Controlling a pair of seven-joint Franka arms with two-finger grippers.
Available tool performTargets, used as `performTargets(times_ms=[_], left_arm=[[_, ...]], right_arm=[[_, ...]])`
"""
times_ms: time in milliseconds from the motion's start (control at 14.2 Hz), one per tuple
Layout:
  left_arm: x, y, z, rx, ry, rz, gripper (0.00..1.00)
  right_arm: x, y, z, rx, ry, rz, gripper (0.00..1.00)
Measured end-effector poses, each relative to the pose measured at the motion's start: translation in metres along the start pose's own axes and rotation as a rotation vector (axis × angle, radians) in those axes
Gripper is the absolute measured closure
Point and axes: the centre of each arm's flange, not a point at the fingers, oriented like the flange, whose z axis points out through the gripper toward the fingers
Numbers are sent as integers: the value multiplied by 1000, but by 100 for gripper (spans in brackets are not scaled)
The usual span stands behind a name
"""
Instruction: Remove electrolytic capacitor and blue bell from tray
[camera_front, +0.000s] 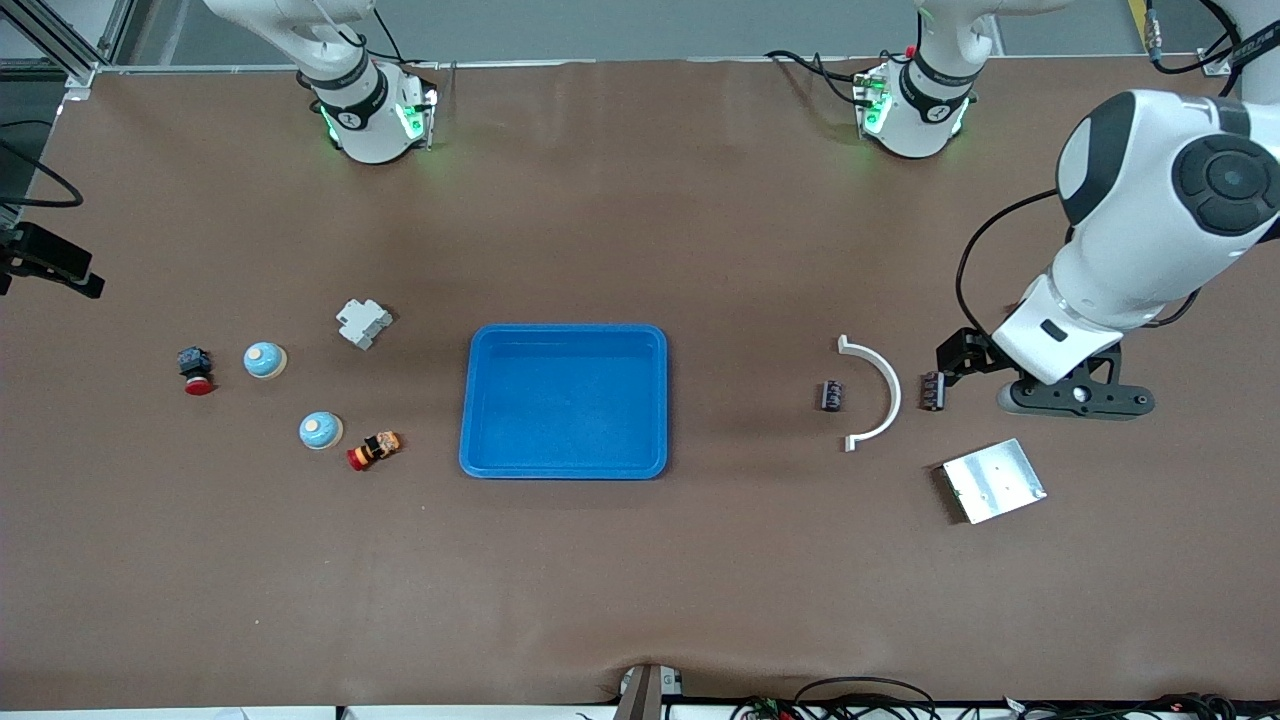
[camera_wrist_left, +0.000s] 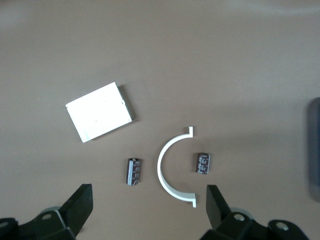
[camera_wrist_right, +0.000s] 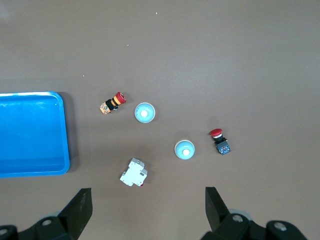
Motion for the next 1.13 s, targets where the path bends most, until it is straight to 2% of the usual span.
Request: performTargets(times_ms=[352, 775, 1127], left_arm=[[-8, 14, -29, 4, -49, 24, 0], [-32, 19, -66, 24, -72, 29, 0], [-39, 18, -75, 31, -80, 27, 0]], right_arm=[[0, 0, 0, 0, 0, 0, 0], [0, 0, 0, 0, 1, 0, 0], [0, 0, 0, 0, 1, 0, 0]])
